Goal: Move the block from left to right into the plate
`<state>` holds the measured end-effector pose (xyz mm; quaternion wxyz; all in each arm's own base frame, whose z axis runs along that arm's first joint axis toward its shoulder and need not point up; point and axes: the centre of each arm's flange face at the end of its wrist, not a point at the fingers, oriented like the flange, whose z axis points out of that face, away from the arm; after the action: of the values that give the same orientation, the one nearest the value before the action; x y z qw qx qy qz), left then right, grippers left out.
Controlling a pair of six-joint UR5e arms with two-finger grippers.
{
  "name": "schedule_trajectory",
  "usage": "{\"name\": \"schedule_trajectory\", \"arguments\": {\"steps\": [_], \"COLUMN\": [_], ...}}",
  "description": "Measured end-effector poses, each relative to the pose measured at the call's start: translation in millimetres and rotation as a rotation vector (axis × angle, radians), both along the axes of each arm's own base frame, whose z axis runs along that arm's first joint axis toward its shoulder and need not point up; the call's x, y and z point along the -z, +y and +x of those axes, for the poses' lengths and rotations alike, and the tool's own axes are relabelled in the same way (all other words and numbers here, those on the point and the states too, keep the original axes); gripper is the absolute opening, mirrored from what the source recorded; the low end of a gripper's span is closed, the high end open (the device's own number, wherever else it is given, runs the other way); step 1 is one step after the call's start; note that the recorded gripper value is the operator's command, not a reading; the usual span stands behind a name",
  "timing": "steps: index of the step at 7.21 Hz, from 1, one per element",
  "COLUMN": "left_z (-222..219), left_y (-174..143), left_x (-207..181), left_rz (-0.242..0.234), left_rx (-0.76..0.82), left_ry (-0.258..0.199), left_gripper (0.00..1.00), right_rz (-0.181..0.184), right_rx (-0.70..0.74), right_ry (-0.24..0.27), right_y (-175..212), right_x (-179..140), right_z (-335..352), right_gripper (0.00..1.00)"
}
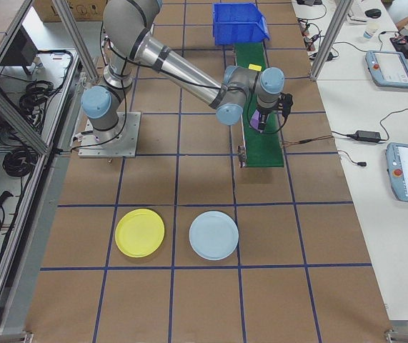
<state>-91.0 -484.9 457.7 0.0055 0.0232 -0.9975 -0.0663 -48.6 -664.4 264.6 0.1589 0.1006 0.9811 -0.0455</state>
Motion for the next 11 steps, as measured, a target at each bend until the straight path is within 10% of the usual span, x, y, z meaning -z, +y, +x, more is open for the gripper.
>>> {"name": "schedule_trajectory", "arguments": {"steps": [3,7,11], "left_z": [1.2,-0.4,1.5], "left_y": [-0.6,1.3,0.6], "left_x": [0.9,3.3,2.5], "left_rz": [-0.001,0.004,-0.002], "left_rx": [-0.001,0.010,0.017], "left_ry": [0.000,-0.001,0.001], "left_gripper": [1.00,1.00,1.00], "right_rz": [0.028,0.069,0.106], "right_rx": [-0.011,-0.051,-0.236], "right_ry": [0.010,0.160,0.295], "right_y": [1.8,11.9,73.5], "right_x": [18.3,-5.7,-12.9], "right_z": [-1.3,-21.9,-214.7], "right_gripper": [0.47,0.45,0.41]}}
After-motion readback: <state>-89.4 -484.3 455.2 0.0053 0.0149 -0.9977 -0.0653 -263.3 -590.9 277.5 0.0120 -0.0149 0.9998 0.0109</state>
